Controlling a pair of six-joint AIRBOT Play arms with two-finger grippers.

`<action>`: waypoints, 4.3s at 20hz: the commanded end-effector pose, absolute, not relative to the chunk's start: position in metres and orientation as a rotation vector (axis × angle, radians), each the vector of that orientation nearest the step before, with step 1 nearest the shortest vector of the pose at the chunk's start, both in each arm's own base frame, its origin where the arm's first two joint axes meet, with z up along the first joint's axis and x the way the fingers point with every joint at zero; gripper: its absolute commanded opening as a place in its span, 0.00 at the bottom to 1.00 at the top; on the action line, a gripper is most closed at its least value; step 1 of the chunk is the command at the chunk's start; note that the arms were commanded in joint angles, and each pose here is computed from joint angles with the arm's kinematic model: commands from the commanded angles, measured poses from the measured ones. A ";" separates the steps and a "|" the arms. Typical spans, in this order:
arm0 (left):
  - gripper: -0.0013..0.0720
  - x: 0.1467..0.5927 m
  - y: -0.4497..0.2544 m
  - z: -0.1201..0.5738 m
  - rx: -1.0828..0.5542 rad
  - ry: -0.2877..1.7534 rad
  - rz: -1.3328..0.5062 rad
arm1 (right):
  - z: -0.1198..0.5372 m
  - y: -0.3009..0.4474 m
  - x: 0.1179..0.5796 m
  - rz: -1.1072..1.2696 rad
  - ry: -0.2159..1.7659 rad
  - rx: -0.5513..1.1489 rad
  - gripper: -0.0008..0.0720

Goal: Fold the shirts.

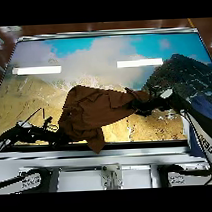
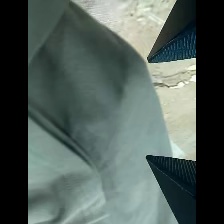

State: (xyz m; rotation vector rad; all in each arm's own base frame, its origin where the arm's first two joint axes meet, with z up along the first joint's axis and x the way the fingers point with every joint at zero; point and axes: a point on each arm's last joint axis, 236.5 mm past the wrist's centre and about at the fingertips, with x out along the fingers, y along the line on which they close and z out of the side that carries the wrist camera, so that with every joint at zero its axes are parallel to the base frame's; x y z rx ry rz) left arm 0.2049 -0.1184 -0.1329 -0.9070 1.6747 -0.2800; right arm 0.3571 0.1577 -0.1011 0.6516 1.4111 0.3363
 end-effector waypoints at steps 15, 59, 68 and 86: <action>0.06 0.340 -0.100 0.015 -0.655 1.111 -0.462 | -0.037 0.180 0.385 0.530 1.284 0.449 0.10; 0.06 0.379 -0.072 0.125 -0.414 0.697 -0.252 | -0.009 0.098 0.285 0.431 1.806 0.424 0.84; 0.06 0.377 -0.073 0.127 -0.413 0.692 -0.255 | -0.105 0.199 0.215 0.264 1.716 0.687 0.86; 0.06 0.376 -0.072 0.133 -0.410 0.674 -0.256 | -0.125 0.226 0.257 0.129 1.621 0.961 0.40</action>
